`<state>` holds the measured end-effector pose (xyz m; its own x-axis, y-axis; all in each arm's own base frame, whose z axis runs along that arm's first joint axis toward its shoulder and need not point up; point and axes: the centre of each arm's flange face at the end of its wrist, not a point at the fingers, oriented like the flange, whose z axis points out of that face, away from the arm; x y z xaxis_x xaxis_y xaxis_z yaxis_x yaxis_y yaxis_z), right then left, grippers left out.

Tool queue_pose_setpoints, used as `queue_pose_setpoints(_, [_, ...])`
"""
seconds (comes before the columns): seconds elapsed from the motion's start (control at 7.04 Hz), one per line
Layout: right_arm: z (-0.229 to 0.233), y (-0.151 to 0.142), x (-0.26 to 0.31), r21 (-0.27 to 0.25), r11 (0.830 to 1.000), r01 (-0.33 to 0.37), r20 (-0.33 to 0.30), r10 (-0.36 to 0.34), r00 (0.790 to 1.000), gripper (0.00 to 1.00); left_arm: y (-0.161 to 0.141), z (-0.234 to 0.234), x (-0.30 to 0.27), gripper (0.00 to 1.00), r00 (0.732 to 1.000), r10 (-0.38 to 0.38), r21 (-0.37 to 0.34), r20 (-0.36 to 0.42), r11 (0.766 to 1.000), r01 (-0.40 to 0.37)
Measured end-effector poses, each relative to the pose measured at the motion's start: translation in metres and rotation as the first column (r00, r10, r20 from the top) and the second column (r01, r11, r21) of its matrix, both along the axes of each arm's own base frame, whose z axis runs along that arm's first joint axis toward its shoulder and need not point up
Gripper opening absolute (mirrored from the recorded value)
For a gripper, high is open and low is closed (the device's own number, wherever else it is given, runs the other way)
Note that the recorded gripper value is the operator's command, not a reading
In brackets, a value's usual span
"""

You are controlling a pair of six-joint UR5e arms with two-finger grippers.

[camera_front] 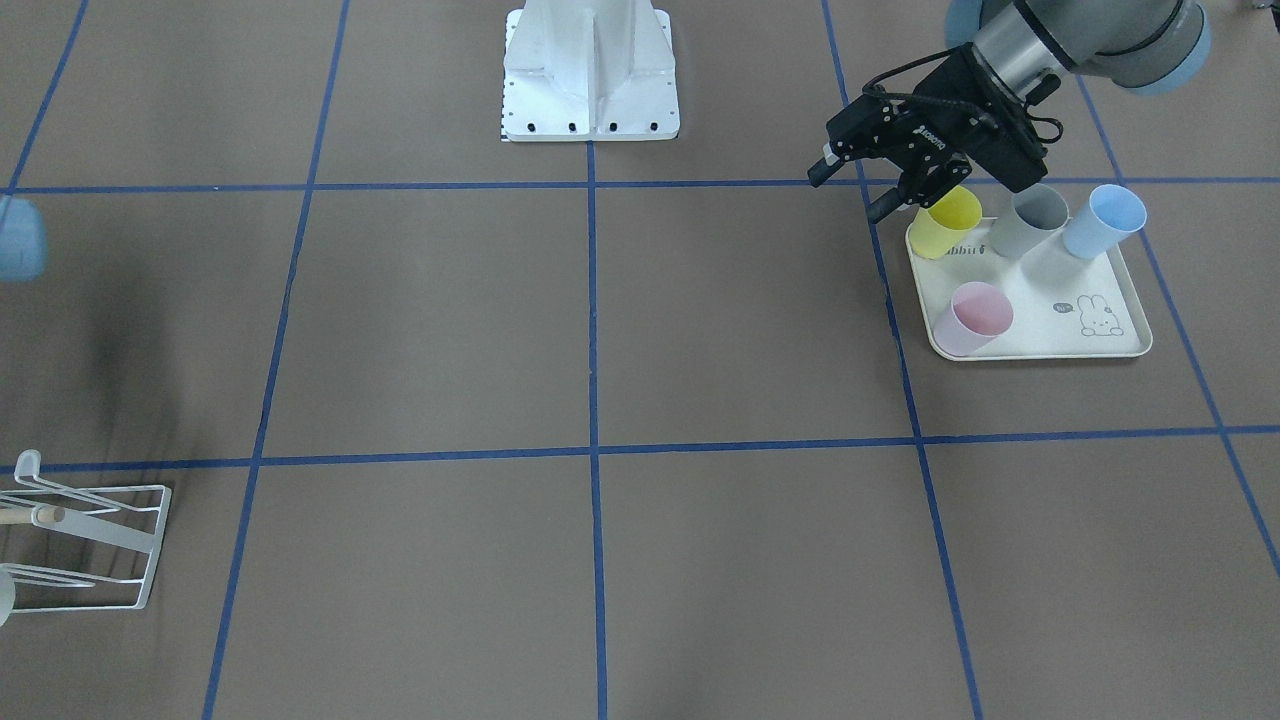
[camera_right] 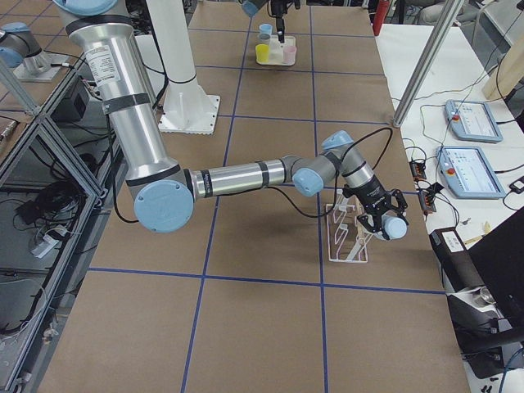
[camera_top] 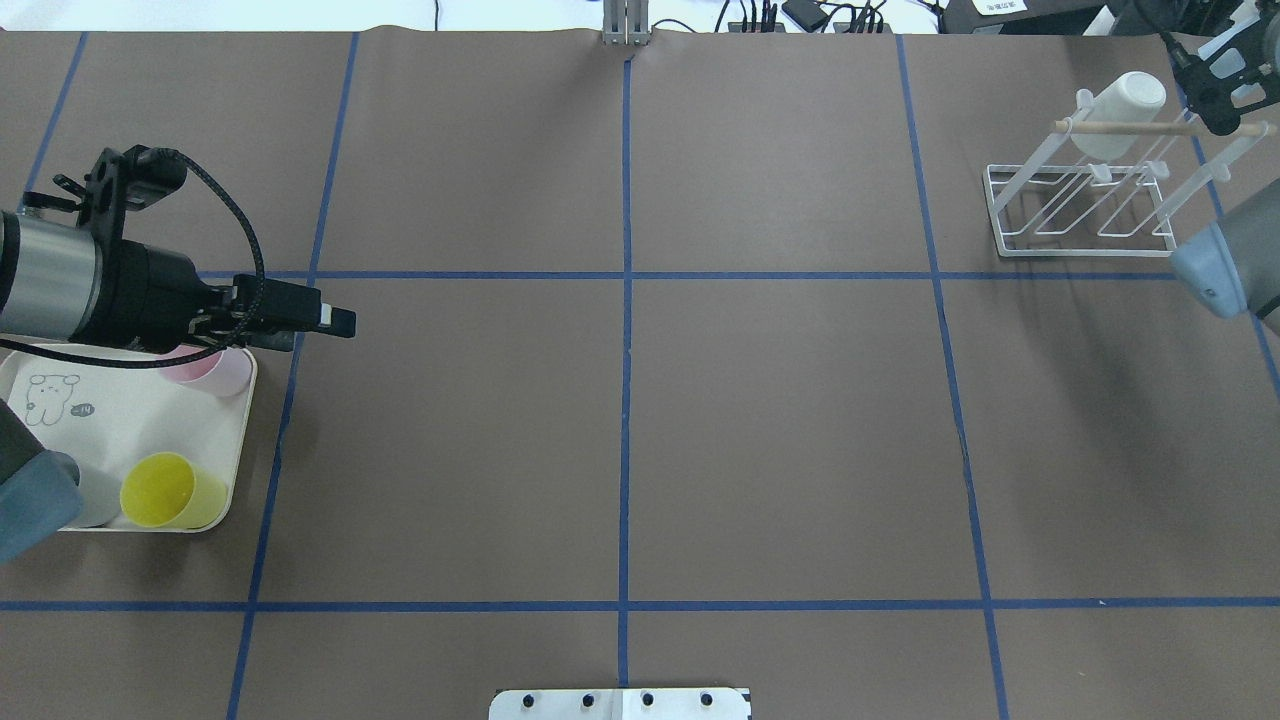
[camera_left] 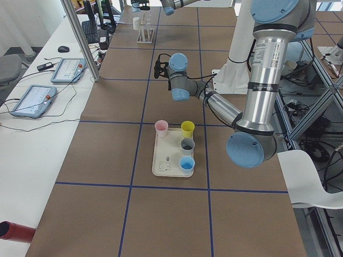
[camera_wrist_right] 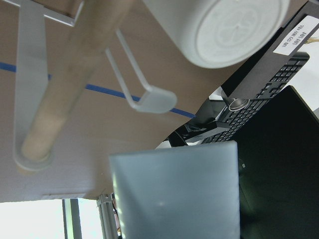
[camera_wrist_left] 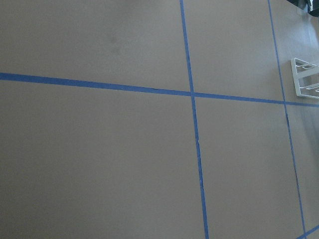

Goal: Transfer IKEA cup to right arm and place on rack

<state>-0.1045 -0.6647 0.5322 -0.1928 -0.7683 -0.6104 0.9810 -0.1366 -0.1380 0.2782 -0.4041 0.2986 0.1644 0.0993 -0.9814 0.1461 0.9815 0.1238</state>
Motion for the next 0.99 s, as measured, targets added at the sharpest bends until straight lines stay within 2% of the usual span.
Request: queue_pose_setpoints(0.99, [0.016, 0.012, -0.027, 0.004, 1.0, -0.011, -0.054, 0.012, 0.998, 0.06, 0.001, -0.001, -0.001, 1.0, 1.0, -0.002, 0.001, -0.003, 1.0, 0.002])
